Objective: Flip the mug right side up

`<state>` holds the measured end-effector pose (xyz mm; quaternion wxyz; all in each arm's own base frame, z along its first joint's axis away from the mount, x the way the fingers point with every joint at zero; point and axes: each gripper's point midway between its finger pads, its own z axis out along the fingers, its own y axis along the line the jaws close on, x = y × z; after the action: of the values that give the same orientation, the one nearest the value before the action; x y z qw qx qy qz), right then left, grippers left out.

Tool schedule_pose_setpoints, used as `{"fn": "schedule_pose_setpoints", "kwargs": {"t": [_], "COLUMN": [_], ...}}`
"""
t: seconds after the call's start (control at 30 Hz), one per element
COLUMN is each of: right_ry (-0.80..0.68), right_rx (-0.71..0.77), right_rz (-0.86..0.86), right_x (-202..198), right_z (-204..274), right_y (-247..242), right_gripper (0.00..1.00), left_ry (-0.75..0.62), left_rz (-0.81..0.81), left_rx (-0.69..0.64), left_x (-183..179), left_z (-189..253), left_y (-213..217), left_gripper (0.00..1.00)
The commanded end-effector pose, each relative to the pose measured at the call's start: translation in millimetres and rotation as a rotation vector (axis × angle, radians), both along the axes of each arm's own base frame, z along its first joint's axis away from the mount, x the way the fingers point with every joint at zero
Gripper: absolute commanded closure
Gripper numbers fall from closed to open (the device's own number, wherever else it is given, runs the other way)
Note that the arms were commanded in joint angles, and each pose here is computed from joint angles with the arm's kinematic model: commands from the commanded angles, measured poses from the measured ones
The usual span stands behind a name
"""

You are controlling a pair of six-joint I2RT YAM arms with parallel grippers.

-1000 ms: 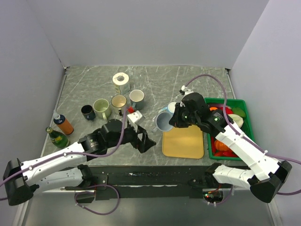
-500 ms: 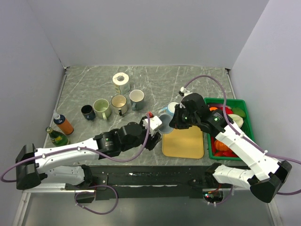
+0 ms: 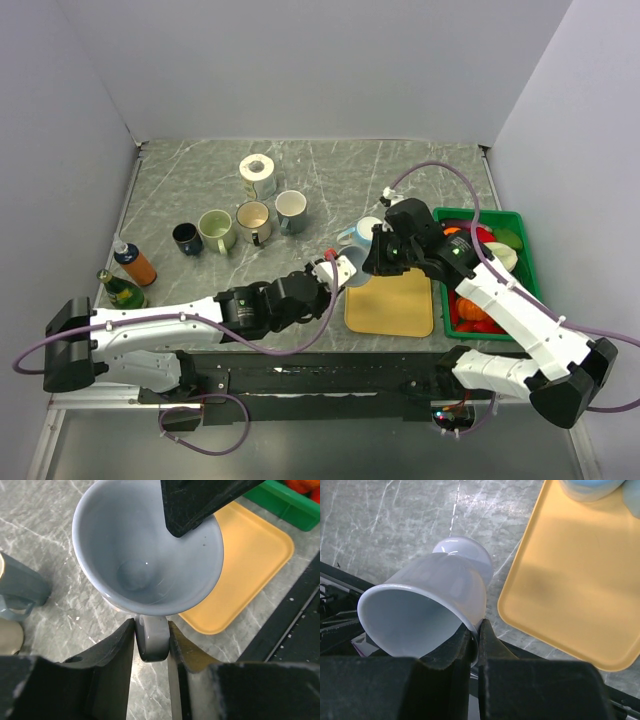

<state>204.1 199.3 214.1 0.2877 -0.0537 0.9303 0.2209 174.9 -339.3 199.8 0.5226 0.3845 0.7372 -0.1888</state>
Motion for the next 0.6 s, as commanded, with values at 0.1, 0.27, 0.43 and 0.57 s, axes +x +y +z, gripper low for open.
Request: {"fn": "schedule_pose_setpoints", "kwargs": {"t": [0.1, 0.27, 0.43, 0.57], "right_ry": [-0.115, -0.142, -0.137, -0.14], "right_rx": [0.108, 0.119, 0.135, 0.141], "right_rz": [-0.006, -0.033, -0.075, -0.119], "right_x": [15.6, 20.7, 19.4, 16.2], "right_z": [23.1, 23.1, 18.2, 13.5], "right_y": [12.8, 12.5, 8.1, -0.4], "right_gripper": [0.81, 0.56, 0.54, 0.54], "left_ry": [-0.066, -0.055, -0.014, -0.006], "left_rz": [0.111, 0.151, 0.195, 0.254], "left_rx": [-0.047, -0.112, -0.141, -0.155], "left_x": [12.8, 14.1, 14.0, 16.5], "left_z": [14.3, 19.2, 10.2, -2.0], "left_y": [-2.7, -0.3, 3.9, 16.7], "left_gripper": [0.99, 0.99, 0.99, 0.99]}}
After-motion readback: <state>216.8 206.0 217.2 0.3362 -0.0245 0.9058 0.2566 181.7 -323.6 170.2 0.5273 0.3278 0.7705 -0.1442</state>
